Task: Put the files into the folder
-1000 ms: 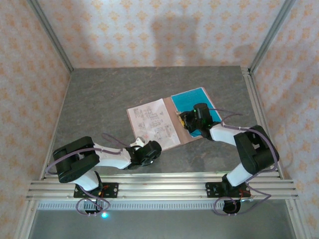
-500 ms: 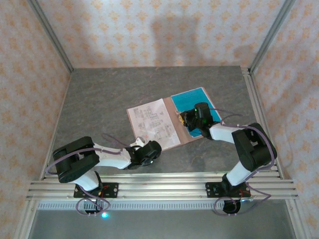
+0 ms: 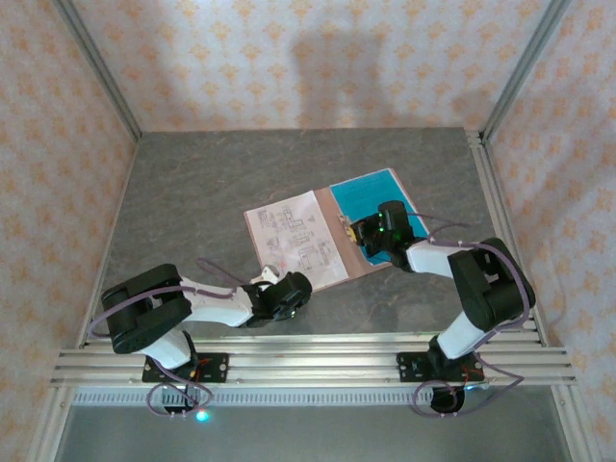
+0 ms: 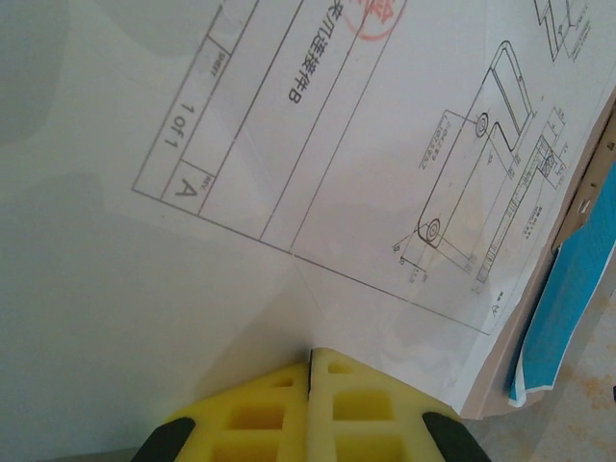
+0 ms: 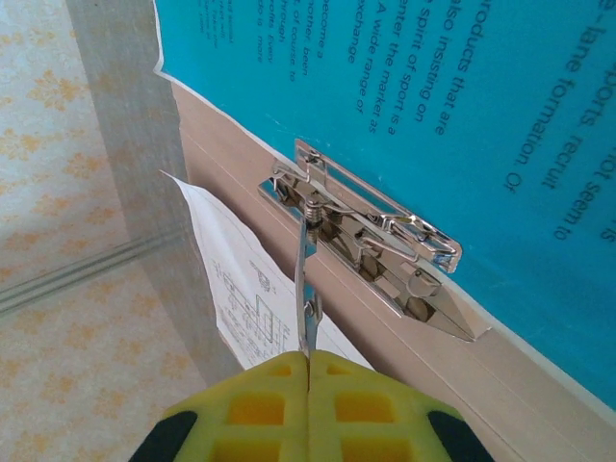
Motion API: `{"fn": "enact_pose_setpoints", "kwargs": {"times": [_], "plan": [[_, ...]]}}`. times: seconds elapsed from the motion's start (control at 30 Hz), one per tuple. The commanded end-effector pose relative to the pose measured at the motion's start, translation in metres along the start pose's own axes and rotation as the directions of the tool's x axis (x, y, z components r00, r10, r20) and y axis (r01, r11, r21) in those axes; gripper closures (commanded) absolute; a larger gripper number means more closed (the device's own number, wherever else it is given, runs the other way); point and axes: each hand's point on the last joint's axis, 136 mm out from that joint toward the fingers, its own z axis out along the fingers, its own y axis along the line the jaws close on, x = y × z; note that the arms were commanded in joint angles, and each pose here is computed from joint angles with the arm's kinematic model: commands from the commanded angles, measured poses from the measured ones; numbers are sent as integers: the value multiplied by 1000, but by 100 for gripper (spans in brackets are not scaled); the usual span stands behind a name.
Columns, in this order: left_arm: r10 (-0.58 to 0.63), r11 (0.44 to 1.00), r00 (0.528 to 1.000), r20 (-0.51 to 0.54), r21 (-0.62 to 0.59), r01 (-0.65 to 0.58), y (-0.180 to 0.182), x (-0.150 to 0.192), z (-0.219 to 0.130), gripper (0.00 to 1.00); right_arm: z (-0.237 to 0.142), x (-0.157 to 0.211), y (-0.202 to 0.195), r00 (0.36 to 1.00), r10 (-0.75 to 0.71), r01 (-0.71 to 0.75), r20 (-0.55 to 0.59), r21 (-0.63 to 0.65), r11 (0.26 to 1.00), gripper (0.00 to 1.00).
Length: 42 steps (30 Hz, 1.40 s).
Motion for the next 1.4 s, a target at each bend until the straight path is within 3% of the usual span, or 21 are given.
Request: {"fn": "enact_pose_setpoints", "kwargs": {"times": [0.0,0.67,1.37], "plan": [[66,976,996,66,-210,-50,64,-22,-4,100,-6,-8,-27,999,-18,16,26,75,997,100],[47,978,996,75,-207,-30,65,-24,-5,100,-3,-18,-82,999,-16,7,52,156,988,100],[37,977,994,103,-212,-15,71,-32,-10,100,-12,-28,-144,992,-92,51,84,401,915,100]]}}
